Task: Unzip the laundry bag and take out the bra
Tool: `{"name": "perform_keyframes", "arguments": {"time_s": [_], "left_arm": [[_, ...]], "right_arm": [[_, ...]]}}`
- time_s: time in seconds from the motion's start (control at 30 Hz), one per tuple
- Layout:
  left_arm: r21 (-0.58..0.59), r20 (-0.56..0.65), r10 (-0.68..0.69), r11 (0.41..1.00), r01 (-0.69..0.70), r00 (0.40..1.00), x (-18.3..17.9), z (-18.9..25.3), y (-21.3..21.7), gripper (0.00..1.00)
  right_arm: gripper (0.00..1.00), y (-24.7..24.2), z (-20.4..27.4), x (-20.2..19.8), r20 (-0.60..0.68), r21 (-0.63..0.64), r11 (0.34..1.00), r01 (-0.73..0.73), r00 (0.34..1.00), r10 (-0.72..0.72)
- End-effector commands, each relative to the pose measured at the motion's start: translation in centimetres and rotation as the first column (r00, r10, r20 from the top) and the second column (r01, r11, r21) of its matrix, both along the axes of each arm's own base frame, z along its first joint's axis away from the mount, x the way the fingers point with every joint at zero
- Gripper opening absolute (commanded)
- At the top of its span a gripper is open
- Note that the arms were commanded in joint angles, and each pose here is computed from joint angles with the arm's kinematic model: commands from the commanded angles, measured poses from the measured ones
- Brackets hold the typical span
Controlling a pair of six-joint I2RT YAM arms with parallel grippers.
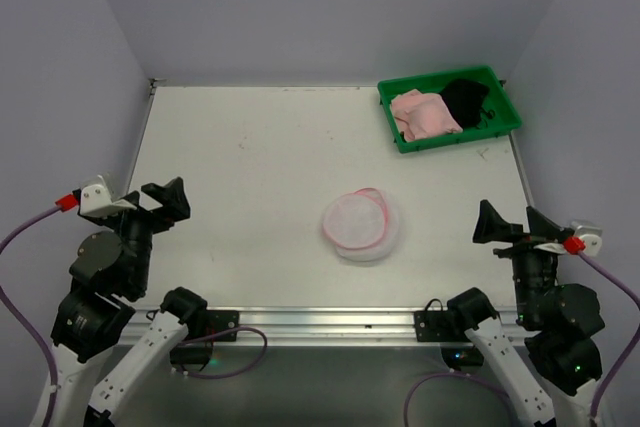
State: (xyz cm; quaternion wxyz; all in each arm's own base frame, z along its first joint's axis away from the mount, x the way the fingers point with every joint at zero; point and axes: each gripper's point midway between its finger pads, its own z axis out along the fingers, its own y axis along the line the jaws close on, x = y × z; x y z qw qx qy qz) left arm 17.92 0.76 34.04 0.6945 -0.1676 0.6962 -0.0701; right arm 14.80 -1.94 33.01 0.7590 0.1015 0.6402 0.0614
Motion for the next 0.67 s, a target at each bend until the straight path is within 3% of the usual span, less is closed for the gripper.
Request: {"name": "perform_keyframes", "arguments": {"time_s": [0.0, 0.63], "left_arm": [[-0.018, 0.042, 0.026, 1.0, -0.025, 0.999, 0.4, 0.5, 0.2, 1.0], [0.032, -0.046, 0.02, 0.999, -0.018, 0.999, 3.2, -5.0, -1.3, 1.0]], "right_arm": [[0.99, 0.0, 1.5, -0.8, 0.081, 0.013, 1.0, -0.02, 0.997, 0.019], [0.99, 0.7, 1.4, -0.2, 0.063, 0.005, 0.999, -0.047, 0.997, 0.047]]}}
